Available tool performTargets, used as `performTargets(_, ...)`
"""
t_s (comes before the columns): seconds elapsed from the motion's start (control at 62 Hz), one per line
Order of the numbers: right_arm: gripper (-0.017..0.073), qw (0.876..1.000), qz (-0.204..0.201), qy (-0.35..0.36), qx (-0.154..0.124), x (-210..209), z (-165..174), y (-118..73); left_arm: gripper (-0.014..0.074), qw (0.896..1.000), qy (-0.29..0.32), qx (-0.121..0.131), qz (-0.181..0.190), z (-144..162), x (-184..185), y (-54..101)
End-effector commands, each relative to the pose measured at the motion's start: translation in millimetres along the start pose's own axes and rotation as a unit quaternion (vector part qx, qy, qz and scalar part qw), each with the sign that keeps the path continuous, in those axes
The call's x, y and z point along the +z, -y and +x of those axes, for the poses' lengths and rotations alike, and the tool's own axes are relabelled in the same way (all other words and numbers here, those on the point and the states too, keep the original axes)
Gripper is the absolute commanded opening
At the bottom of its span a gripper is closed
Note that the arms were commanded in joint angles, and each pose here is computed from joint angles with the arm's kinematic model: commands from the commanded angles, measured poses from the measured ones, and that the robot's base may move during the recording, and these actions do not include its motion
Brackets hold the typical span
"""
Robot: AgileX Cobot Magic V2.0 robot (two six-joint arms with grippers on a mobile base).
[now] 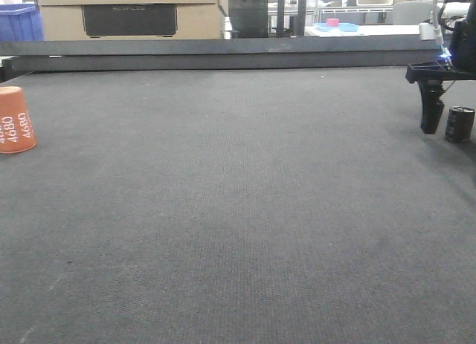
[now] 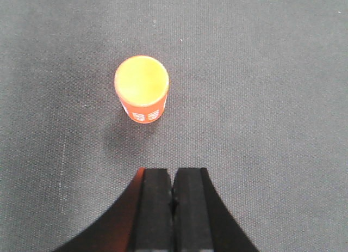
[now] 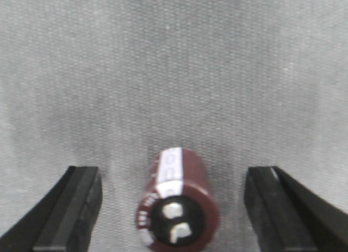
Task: Place cylindrical capacitor in blue bin on shelf
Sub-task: 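Lower the open right gripper around the dark-brown capacitor, then lower left gripper around orange cylinder and close both grippers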
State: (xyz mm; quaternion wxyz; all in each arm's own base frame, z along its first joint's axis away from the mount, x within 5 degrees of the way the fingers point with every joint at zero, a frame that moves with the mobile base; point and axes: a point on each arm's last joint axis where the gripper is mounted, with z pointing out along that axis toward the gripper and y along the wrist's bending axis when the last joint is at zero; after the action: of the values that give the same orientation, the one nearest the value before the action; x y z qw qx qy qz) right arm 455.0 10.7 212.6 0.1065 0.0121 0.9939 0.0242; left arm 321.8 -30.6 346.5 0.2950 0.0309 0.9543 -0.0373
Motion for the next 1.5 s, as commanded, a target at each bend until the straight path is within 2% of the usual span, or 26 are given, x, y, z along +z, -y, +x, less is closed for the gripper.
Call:
performTargets(0.0, 0.0361, 1.000, 0.015, 0.007, -0.009, -4.9, -1.6, 4.0, -0.0111, 1.000, 0.004, -0.008, 0.001, -1.8, -1.1, -0.5)
performTargets(0.355, 0.0272, 1.000, 0.015, 0.007, -0.009, -4.9, -1.6, 4.0, -0.0111, 1.000, 0.004, -0.008, 0.001, -1.8, -1.1, -0.5)
performTargets(0.403, 0.0224, 1.000, 0.014, 0.007, -0.009, -4.9, -1.6, 3.8, -0.0111, 1.000, 0.004, -0.008, 0.001, -1.8, -1.1, -0.5)
performTargets(0.565, -0.0122, 1.000, 0.005, 0.005, -0.004, -4.9, -1.2, 2.1, -0.0111, 1.000, 0.004, -0.008, 0.001, -1.8, -1.1, -0.5)
performTargets(0.597, -0.0167, 1.000, 0.005, 0.005, -0.004, -4.9, -1.2, 2.1, -0.0111, 1.000, 0.004, -0.008, 0.001, -1.8, -1.1, -0.5)
performTargets(0.759, -0.0162, 1.000, 0.004, 0.004, -0.004, -4.9, -1.0, 1.9, -0.0111, 1.000, 0.015, -0.009, 0.001, -4.7, 0.8, -0.6)
performTargets(0.984, -0.0162, 1.000, -0.001, -0.006, -0.002, -4.9, 0.7, 1.1, -0.0105, 1.000, 0.006, -0.008, 0.000, -20.9, 25.4, -1.4)
performTargets(1.097, -0.0162, 1.000, -0.005, -0.009, 0.000, -4.9, 1.3, 0.3, 0.0009, 1.000, 0.005, 0.002, -0.013, -32.0, 37.4, -4.0)
performTargets(1.178, -0.0162, 1.000, -0.007, -0.010, 0.001, -4.9, 1.5, -0.1, 0.0179, 1.000, 0.004, 0.011, -0.025, -38.9, 45.9, -6.3)
performTargets(1.291, -0.0162, 1.000, -0.007, -0.010, 0.001, -4.9, 1.5, -0.1, 0.0361, 0.999, 0.002, 0.025, -0.042, -43.3, 56.3, -9.8)
performTargets(1.388, -0.0162, 1.000, -0.007, -0.008, 0.001, -4.9, 1.1, -0.1, 0.0447, 0.999, -0.002, 0.029, -0.046, -45.3, 67.8, -11.0)
performTargets(1.485, -0.0162, 1.000, -0.007, -0.004, 0.001, -4.9, 0.5, -0.1, 0.0473, 0.999, 0.000, 0.029, -0.046, -47.5, 79.2, -11.4)
